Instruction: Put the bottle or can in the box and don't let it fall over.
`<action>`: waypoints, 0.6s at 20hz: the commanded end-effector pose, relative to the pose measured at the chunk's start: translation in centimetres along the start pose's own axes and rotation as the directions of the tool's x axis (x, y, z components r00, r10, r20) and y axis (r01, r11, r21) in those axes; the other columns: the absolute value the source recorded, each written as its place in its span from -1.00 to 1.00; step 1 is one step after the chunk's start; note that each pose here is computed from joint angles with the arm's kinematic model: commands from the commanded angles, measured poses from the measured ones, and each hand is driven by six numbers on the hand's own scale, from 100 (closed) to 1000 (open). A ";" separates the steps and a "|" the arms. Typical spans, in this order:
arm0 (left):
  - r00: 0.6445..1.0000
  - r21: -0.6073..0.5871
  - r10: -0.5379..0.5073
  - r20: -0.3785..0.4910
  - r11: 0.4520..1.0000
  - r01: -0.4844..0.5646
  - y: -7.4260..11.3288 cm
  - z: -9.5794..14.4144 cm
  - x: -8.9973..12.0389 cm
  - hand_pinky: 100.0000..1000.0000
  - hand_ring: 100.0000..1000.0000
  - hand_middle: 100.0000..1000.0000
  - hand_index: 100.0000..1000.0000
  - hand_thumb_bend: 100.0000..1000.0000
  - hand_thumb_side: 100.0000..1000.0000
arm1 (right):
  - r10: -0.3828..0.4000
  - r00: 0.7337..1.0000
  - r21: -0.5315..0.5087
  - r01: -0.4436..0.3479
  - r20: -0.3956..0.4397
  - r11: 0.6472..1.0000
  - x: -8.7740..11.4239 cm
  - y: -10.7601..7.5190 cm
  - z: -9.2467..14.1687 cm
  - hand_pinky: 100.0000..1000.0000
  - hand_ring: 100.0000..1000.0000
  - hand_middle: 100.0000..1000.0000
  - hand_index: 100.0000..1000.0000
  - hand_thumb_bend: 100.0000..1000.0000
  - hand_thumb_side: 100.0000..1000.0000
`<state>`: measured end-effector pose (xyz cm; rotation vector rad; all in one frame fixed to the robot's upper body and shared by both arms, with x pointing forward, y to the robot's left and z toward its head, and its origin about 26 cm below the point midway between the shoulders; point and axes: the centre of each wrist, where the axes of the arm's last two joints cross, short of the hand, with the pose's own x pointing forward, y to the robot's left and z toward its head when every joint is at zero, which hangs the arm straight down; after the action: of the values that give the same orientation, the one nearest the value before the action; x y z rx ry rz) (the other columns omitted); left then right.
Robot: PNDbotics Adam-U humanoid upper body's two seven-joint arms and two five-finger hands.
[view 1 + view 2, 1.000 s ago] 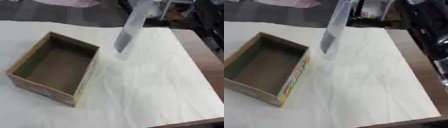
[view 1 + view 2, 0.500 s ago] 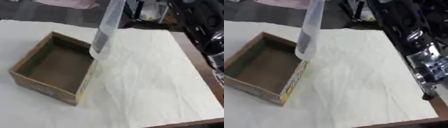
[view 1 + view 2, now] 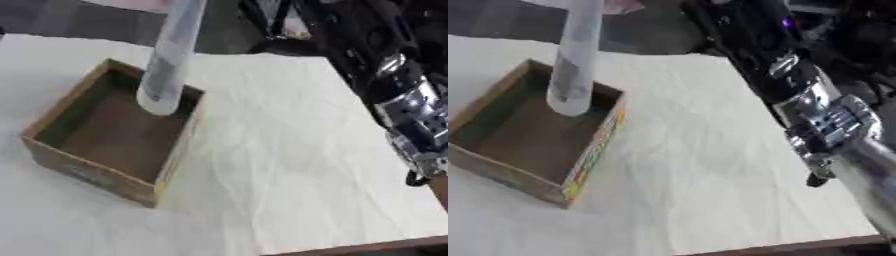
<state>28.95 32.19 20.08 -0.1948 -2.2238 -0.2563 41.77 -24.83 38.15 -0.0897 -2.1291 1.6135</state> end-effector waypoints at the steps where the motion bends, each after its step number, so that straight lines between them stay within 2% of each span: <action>1: 1.000 -0.021 -0.006 0.031 1.000 0.007 -0.2 -0.6 0.9 0.11 -0.05 0.03 0.56 -0.91 0.49 | 0.051 0.999 -0.015 -0.051 -0.001 0.999 0.9 -1.0 -0.2 -1.00 -0.90 -0.49 -0.62 -0.74 -1.00; 12: 0.999 -0.024 0.006 0.049 1.000 -0.005 -0.4 -1.1 1.0 0.11 -0.05 0.03 0.56 -0.91 0.49 | 0.091 0.995 -0.013 -0.091 -0.028 0.996 0.5 -0.4 -0.9 -1.00 -0.90 -0.49 -0.63 -0.74 -1.00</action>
<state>29.28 31.68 20.58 -0.2194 -2.2430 -0.2522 42.24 -23.66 37.32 -0.1635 -2.1146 1.6374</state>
